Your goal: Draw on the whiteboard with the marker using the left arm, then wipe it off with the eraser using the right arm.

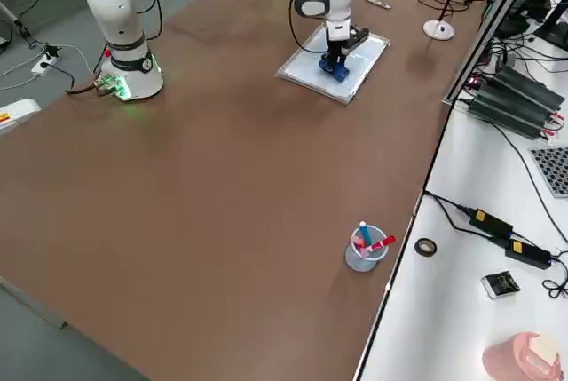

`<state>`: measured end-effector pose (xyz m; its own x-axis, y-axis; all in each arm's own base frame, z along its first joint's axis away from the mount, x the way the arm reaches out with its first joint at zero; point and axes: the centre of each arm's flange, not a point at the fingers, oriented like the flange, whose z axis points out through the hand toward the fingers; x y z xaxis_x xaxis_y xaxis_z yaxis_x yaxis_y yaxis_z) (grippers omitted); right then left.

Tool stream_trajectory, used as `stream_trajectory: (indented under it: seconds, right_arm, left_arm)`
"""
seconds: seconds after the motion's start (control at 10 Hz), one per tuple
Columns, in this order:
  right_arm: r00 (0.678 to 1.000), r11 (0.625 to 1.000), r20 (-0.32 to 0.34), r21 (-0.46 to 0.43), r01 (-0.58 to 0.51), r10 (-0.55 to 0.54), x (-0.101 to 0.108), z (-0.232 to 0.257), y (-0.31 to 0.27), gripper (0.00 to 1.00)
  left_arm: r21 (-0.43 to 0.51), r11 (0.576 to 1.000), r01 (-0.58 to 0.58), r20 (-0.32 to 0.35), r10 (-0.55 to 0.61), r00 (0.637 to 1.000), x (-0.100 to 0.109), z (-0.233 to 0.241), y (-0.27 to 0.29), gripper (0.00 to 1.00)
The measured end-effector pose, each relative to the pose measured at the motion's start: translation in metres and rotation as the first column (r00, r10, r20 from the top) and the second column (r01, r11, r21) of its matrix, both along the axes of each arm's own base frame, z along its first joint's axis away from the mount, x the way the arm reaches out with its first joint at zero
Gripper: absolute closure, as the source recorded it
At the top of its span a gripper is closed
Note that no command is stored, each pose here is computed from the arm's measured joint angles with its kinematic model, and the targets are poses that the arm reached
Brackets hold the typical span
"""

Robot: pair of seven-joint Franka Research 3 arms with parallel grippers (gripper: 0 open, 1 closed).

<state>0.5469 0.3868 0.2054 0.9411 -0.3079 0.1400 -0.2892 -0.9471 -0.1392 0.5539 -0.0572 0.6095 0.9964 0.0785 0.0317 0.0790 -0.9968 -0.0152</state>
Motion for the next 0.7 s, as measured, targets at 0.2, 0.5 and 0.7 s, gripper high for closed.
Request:
stream_trajectory:
  seconds: [0.2,0.5,0.7]
  right_arm:
    - [1.000,1.000,0.030,0.009,-0.011,0.010,-0.004,-0.001,0.005,0.44]
    - [0.995,0.999,0.102,0.043,-0.008,0.004,-0.014,-0.006,0.023,0.44]
    - [0.992,0.998,0.126,0.065,0.007,-0.015,-0.022,-0.008,0.037,0.44]
  left_arm:
    - [0.000,1.000,0.000,0.000,0.000,1.000,0.000,0.000,0.000,0.00]
    - [0.000,1.000,0.000,0.000,0.000,1.000,0.000,0.000,0.000,0.00]
    - [0.000,1.000,0.000,-0.001,0.000,1.000,0.000,0.000,0.000,0.00]
